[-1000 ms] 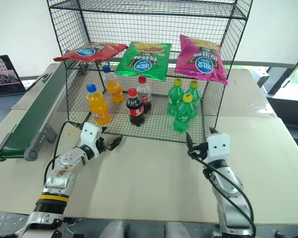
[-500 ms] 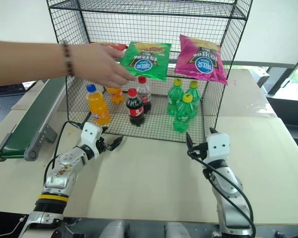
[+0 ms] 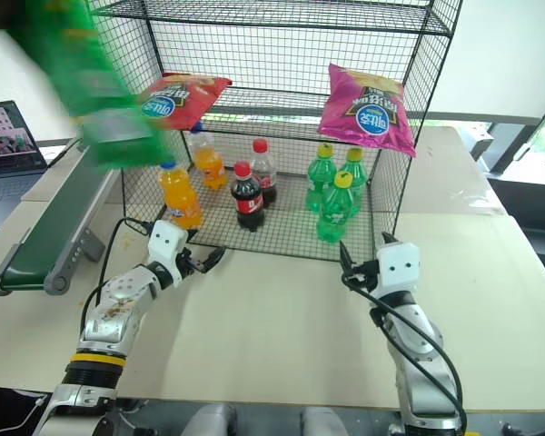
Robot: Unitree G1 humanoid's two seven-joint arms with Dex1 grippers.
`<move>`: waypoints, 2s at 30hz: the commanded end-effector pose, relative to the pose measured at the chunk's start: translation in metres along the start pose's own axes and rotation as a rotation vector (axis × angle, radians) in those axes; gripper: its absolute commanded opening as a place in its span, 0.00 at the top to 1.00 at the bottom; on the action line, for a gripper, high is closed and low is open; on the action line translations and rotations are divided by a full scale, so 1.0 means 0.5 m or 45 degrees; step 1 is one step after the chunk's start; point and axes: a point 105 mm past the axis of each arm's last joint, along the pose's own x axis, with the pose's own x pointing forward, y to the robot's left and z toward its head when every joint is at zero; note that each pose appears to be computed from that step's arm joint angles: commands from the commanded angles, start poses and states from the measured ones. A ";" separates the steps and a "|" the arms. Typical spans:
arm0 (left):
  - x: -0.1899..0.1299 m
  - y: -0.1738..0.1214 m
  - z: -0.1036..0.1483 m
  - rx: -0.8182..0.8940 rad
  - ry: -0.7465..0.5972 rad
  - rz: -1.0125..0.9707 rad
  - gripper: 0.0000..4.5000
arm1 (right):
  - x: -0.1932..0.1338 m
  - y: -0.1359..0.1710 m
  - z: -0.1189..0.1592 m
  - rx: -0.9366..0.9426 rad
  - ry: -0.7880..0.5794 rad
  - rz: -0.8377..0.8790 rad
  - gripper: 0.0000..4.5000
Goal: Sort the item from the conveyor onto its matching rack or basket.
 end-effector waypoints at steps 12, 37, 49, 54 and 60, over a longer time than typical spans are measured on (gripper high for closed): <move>-0.013 0.022 0.037 0.000 -0.101 0.047 0.01 | 0.004 0.004 0.023 -0.013 -0.058 0.010 0.00; -0.208 0.030 0.092 -0.544 -0.170 -0.041 0.01 | 0.010 0.098 0.134 0.082 -0.184 0.749 0.00; -0.460 0.175 0.049 -1.346 -0.612 0.611 0.01 | -0.015 0.227 0.245 0.164 -0.377 1.520 0.00; -0.519 0.203 0.035 -1.503 -0.788 0.745 0.01 | -0.014 0.245 0.271 0.167 -0.445 1.653 0.00; -0.521 0.225 0.002 -1.614 -0.843 0.777 0.01 | -0.018 0.258 0.291 0.141 -0.487 1.773 0.00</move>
